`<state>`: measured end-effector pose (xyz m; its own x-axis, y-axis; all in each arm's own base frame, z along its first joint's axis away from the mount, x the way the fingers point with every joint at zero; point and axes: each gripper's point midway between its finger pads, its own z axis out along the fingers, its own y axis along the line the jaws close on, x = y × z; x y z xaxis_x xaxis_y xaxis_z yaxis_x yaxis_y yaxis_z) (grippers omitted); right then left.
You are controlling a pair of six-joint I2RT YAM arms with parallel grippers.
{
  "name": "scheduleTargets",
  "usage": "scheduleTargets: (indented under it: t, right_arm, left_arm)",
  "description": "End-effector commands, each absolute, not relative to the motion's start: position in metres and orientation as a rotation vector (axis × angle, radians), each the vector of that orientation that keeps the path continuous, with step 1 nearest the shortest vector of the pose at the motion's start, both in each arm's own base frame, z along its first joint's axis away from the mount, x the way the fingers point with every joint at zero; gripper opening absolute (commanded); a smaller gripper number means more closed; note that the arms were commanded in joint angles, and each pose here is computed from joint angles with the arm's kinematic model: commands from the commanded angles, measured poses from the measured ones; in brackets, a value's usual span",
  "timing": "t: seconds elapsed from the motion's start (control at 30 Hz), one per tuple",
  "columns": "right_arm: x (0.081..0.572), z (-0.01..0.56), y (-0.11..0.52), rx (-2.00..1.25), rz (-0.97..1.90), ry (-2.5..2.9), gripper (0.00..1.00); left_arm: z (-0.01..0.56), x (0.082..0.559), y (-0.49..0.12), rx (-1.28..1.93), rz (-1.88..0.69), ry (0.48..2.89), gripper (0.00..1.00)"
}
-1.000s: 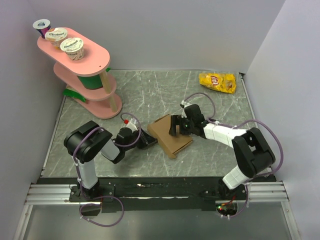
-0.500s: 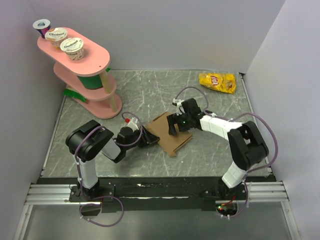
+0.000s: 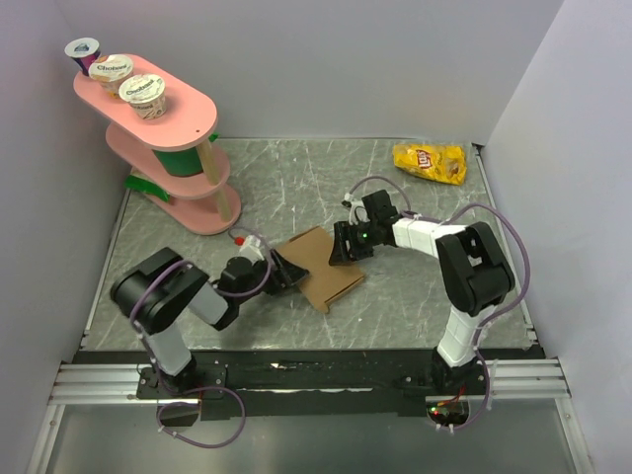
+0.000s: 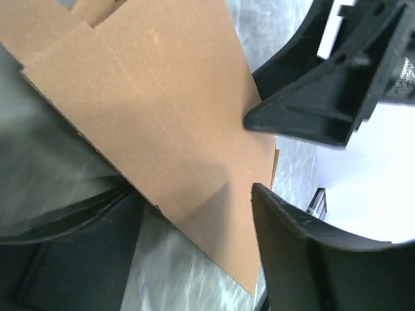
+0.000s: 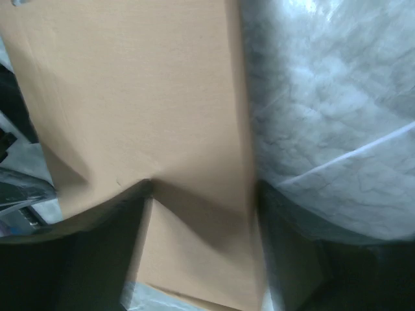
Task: Fold the paper box
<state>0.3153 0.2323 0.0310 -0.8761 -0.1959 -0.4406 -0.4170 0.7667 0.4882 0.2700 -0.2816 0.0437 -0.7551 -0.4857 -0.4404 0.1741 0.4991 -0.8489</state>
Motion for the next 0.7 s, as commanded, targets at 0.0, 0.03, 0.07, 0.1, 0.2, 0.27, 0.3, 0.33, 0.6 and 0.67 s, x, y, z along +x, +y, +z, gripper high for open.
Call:
scheduleTargets:
  t: [0.0, 0.03, 0.07, 0.1, 0.2, 0.27, 0.3, 0.33, 0.6, 0.67]
  right_arm:
    - [0.276, 0.009, 0.24, -0.425, 1.06, 2.763, 0.65]
    - [0.277, 0.008, 0.239, -0.417, 1.066, 2.766, 0.65]
    - [0.279, 0.007, 0.237, -0.413, 1.052, 2.772, 0.66]
    - [0.28, 0.006, 0.236, -0.418, 1.038, 2.774, 0.68]
    - [0.284, 0.006, 0.235, -0.428, 1.02, 2.769, 0.68]
    - [0.284, 0.003, 0.233, -0.425, 1.012, 2.786, 0.69]
    - [0.286, 0.0, 0.234, -0.427, 1.015, 2.794, 0.68]
    - [0.286, -0.002, 0.233, -0.423, 1.02, 2.8, 0.67]
    - [0.29, -0.004, 0.229, -0.426, 1.01, 2.797, 0.67]
    - [0.291, -0.002, 0.229, -0.434, 1.002, 2.784, 0.75]
  left_arm:
    - [0.021, 0.247, -0.243, -0.322, -1.108, 2.181, 0.8]
    - [0.018, 0.239, -0.235, -0.339, -1.084, 2.204, 0.82]
    - [0.021, 0.239, -0.23, -0.342, -1.066, 2.194, 0.84]
    - [0.042, 0.243, -0.228, -0.329, -1.087, 2.135, 0.87]
    - [0.055, 0.248, -0.209, -0.343, -0.997, 2.113, 0.93]
    - [0.055, 0.253, -0.19, -0.376, -0.933, 2.115, 0.94]
    - [0.066, 0.256, -0.186, -0.37, -0.943, 2.077, 0.95]
    - [0.07, 0.258, -0.18, -0.377, -0.936, 2.062, 0.96]
    - [0.087, 0.302, -0.178, -0.218, -0.997, 2.039, 0.97]
    - [0.084, 0.314, -0.184, -0.187, -1.026, 2.045, 0.96]
